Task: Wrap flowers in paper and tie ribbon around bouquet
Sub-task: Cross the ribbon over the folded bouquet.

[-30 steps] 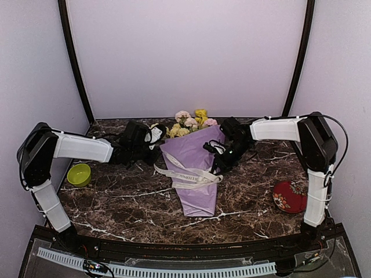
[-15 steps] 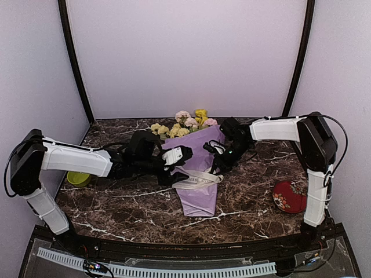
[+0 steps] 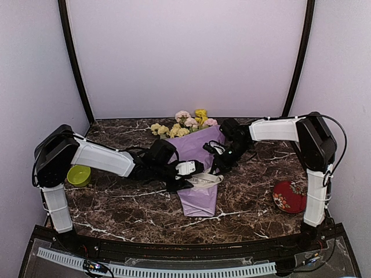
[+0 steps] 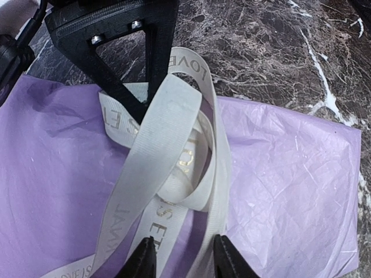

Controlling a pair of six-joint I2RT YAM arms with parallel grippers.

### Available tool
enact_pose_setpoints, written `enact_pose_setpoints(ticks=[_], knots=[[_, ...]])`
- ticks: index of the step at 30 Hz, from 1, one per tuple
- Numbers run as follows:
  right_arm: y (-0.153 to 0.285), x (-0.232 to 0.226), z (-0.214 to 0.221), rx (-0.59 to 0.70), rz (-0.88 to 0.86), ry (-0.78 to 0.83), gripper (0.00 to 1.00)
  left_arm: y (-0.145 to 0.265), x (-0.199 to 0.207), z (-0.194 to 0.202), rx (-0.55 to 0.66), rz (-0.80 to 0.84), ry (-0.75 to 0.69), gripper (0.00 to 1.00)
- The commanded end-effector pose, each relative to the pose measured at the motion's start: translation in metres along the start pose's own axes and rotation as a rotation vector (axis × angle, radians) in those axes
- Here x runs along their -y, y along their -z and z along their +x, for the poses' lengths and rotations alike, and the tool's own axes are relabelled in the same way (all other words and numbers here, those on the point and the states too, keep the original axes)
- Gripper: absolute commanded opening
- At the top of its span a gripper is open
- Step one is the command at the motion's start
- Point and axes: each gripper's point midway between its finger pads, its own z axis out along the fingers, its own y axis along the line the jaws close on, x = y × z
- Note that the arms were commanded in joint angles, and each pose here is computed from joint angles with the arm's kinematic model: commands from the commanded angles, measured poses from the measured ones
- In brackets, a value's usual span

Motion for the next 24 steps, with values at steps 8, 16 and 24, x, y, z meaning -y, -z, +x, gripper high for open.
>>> enact_pose_setpoints(ticks=[8, 16, 24], knots=[[0.001, -0.001, -0.009, 0.022, -0.008, 0.006, 0.0, 0.01, 0.018, -0.016, 0.031, 0.111, 0.002, 0.21], [0.0, -0.001, -0.007, 0.021, -0.011, -0.001, 0.0, 0.005, 0.015, 0.0, -0.032, 0.076, -0.026, 0.21], [-0.002, 0.001, -0.006, 0.015, -0.008, -0.003, 0.01, 0.015, 0.002, -0.026, 0.069, 0.014, -0.004, 0.0]])
